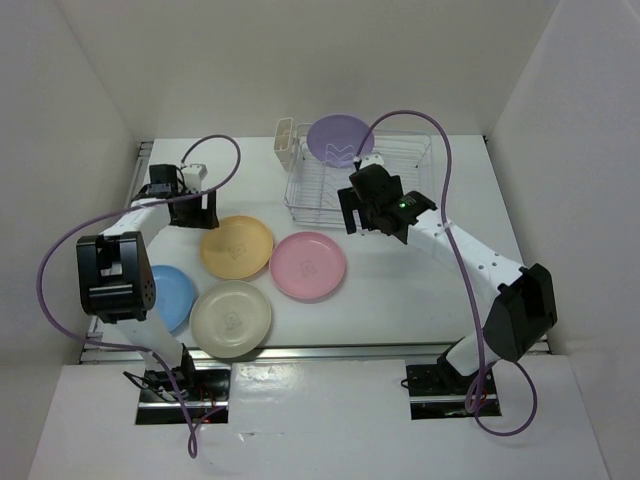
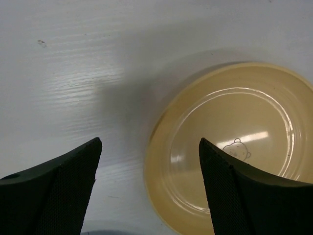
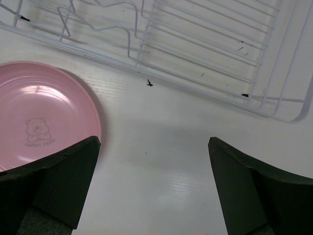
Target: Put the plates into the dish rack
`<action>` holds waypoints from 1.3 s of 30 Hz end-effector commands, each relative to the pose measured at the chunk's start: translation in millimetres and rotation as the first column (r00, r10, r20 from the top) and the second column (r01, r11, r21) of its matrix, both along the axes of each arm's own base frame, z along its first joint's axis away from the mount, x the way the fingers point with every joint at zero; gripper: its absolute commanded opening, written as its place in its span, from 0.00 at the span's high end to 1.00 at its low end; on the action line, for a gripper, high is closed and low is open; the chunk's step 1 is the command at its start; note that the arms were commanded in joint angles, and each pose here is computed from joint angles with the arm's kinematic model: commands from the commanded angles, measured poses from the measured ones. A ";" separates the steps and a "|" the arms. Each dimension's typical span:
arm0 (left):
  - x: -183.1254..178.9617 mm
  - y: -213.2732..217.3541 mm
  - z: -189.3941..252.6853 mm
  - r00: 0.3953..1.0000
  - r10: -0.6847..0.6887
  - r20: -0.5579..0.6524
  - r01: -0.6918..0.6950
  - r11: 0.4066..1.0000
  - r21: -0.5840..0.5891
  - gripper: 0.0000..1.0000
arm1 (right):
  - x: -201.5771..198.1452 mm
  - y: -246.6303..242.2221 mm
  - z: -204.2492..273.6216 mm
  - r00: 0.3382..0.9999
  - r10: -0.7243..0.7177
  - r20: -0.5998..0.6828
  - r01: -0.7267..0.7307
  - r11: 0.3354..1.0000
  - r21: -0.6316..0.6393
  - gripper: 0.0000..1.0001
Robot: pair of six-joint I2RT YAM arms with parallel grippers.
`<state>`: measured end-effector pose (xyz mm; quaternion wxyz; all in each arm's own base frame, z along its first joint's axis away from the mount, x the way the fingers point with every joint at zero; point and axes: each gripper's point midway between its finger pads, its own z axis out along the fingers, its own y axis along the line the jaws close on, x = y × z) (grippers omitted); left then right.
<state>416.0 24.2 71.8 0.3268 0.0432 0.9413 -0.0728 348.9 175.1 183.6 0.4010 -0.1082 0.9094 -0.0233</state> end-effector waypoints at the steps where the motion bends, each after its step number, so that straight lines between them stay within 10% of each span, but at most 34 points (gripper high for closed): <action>1: 4.3 -11.3 -23.8 0.996 -0.067 -0.059 0.063 0.996 -0.062 0.14 | 0.6 -6.2 28.8 0.996 -0.019 0.089 0.016 0.999 0.035 0.00; 11: 6.2 -24.9 -64.0 0.983 -0.116 -0.145 0.093 0.983 -0.156 0.20 | -2.6 -7.6 22.5 0.997 -0.032 0.070 0.029 0.999 0.038 0.00; 14: 5.2 -35.0 -77.1 0.971 -0.151 -0.188 0.107 0.968 -0.225 0.59 | 2.4 -2.1 23.0 0.997 -0.026 0.071 0.023 0.999 0.046 0.00; 20: 14.5 -33.6 -74.0 0.971 -0.151 -0.186 0.108 0.968 -0.225 0.72 | 7.5 -0.8 22.9 0.997 -0.026 0.073 0.023 0.999 0.032 0.00; 24: 18.9 -27.5 -70.0 0.973 -0.133 -0.189 0.095 0.976 -0.194 1.00 | 8.9 0.2 24.2 0.996 -0.026 0.081 0.023 0.999 0.038 0.00; 32: 71.9 -16.3 41.8 0.973 -0.165 0.161 0.176 0.983 -0.055 1.00 | 5.6 -2.5 19.8 0.997 -0.027 0.073 0.025 0.999 0.031 0.00; 39: 97.2 -17.3 194.1 0.772 -0.185 0.608 0.175 0.982 0.077 1.00 | 10.8 10.6 16.6 0.998 0.005 0.060 -0.009 0.998 0.060 0.00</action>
